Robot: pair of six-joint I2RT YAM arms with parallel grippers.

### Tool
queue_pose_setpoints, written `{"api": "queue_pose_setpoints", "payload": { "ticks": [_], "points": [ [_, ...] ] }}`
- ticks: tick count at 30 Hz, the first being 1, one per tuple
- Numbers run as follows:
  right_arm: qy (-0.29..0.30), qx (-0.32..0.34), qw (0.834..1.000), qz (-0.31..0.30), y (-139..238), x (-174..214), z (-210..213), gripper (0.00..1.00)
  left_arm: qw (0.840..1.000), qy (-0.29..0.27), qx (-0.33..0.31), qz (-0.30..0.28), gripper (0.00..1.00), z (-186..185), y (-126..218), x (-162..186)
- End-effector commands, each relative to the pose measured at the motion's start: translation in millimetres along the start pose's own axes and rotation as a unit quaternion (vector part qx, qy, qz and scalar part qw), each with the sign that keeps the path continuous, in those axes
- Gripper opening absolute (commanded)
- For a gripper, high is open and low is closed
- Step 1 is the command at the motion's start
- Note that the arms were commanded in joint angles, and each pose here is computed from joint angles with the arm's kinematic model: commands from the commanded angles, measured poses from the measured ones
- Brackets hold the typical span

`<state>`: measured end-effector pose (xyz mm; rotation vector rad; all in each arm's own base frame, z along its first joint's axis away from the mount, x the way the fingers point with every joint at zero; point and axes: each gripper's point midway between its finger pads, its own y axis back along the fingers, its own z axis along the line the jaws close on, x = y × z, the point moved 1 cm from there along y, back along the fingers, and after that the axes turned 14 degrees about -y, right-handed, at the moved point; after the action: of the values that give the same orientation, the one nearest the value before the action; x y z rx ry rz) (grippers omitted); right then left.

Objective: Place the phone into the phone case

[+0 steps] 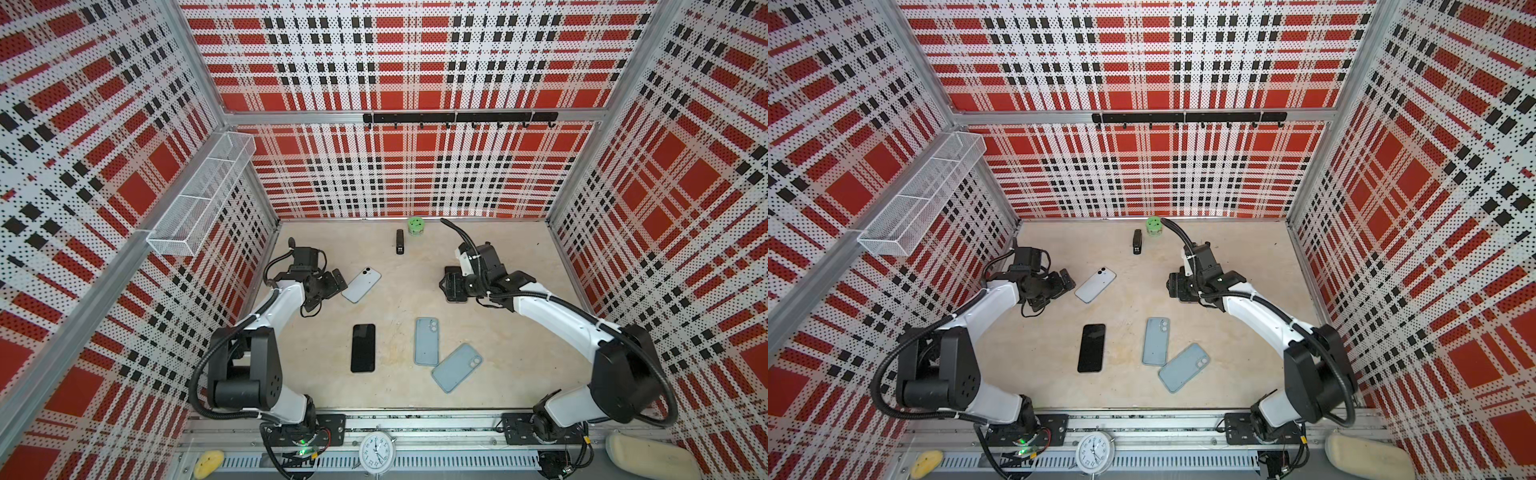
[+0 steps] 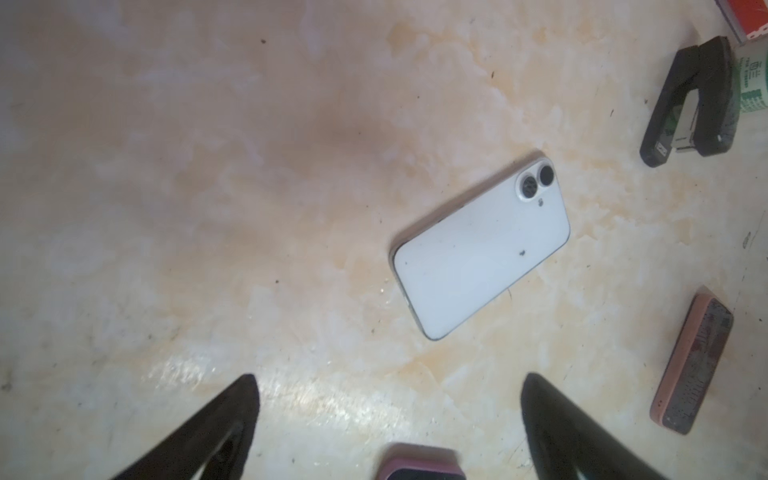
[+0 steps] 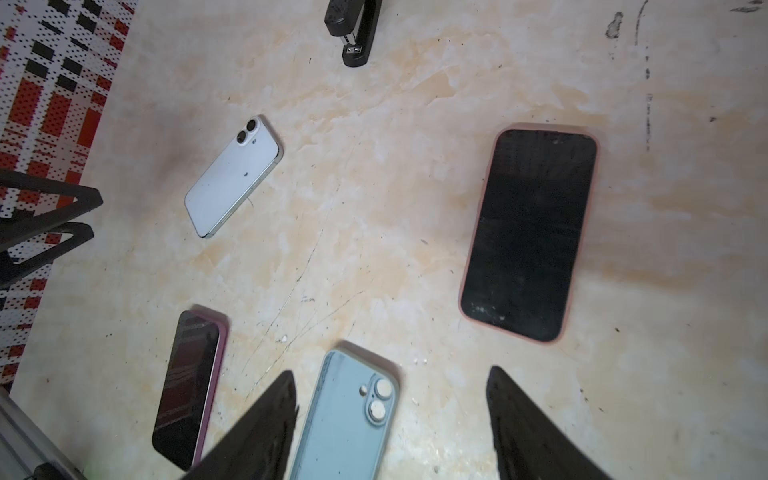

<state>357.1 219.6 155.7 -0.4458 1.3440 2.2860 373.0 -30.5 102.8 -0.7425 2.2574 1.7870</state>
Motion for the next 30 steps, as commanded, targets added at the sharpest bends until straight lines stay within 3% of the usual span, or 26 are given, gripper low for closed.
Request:
{"api": "queue_pose_setpoints", "payload": {
  "ticks": [1, 9, 14, 22, 30],
  "points": [
    [-0.003, -0.055, 0.998, -0.020, -17.1, -25.1, 30.6, 0.74, 1.000, -0.007, 0.012, -0.007, 1.00, -13.6, -13.9, -21.0],
    [-0.036, -0.090, 0.995, 0.025, -70.8, -22.2, 47.1, 0.74, 0.998, -0.051, 0.038, 0.019, 0.98, -37.5, -62.0, -49.8],
    [-0.043, -0.097, 0.994, 0.037, -83.3, -20.5, 50.4, 0.74, 0.994, -0.086, 0.047, 0.041, 0.97, -50.1, -83.5, -52.3],
    [-0.048, -0.093, 0.994, 0.042, -89.3, -17.2, 47.0, 0.74, 0.987, -0.111, 0.082, 0.082, 0.92, -69.2, -111.1, -40.3],
    [-0.041, -0.077, 0.995, 0.042, -89.2, -20.3, 43.6, 0.74, 0.975, -0.162, 0.109, 0.106, 0.87, -104.9, -108.1, -8.4]
  ]
}}
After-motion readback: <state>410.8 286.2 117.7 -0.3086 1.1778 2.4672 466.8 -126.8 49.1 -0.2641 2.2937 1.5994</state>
